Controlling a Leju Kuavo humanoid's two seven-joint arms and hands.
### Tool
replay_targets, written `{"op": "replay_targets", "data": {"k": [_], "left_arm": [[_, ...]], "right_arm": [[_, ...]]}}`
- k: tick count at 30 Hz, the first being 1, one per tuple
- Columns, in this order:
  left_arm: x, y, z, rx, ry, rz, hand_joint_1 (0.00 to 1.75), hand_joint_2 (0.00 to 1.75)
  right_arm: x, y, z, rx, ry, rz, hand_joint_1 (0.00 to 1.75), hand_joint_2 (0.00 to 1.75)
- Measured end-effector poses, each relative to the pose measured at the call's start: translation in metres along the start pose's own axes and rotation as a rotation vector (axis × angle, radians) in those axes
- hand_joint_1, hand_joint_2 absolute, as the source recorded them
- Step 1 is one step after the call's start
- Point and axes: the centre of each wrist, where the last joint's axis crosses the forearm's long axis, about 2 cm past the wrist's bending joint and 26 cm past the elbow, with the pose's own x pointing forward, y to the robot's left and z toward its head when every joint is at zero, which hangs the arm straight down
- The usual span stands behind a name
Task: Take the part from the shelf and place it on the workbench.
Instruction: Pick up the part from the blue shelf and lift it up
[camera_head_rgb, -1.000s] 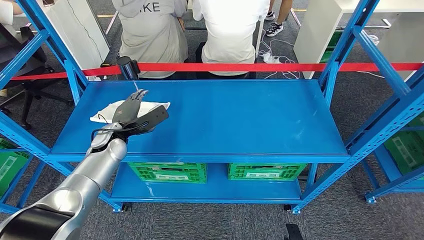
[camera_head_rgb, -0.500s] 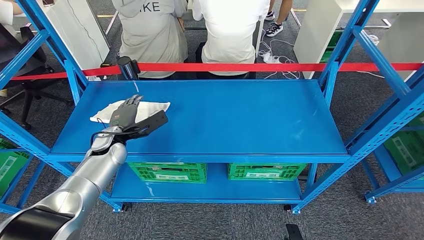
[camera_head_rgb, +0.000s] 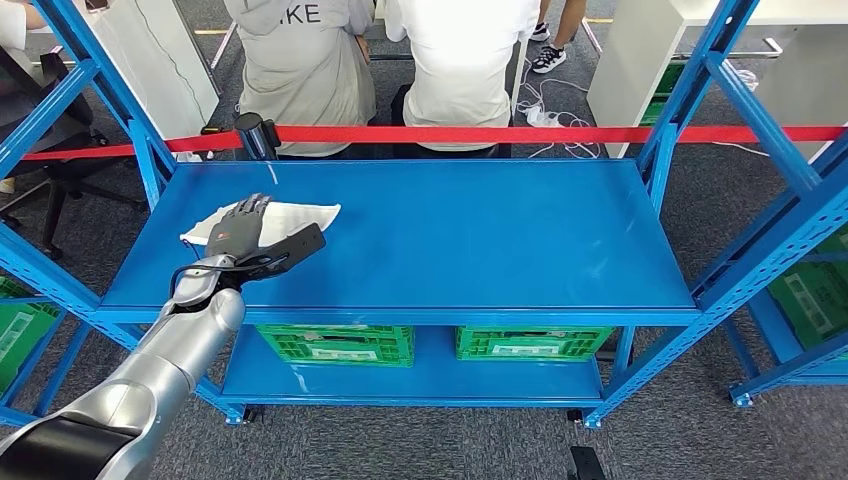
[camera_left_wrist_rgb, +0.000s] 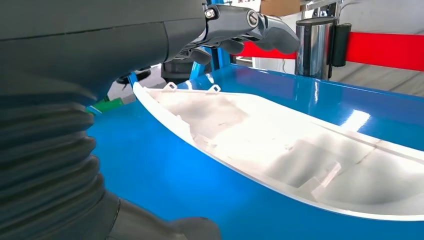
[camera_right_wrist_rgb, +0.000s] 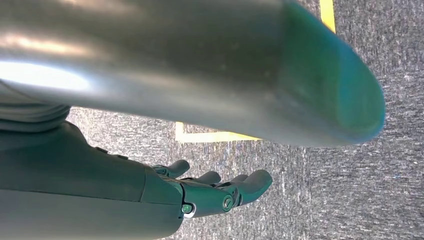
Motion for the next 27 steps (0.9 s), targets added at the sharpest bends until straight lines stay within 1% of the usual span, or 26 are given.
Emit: {"op": "replay_targets", "data": {"k": [13, 27], "left_arm": [[-0.008, 0.000, 0.001, -0.006, 0.030, -0.052, 0.00, 1.75], [-0.018, 0.000, 0.003, -0.025, 0.083, -0.125, 0.00, 1.75]], "right_arm": [[0.000, 0.000, 0.000, 0.001, -0.008, 0.009, 0.00, 0.00], [0.001, 0.000, 0.000, 0.002, -0.012, 0.012, 0.00, 0.00]]}}
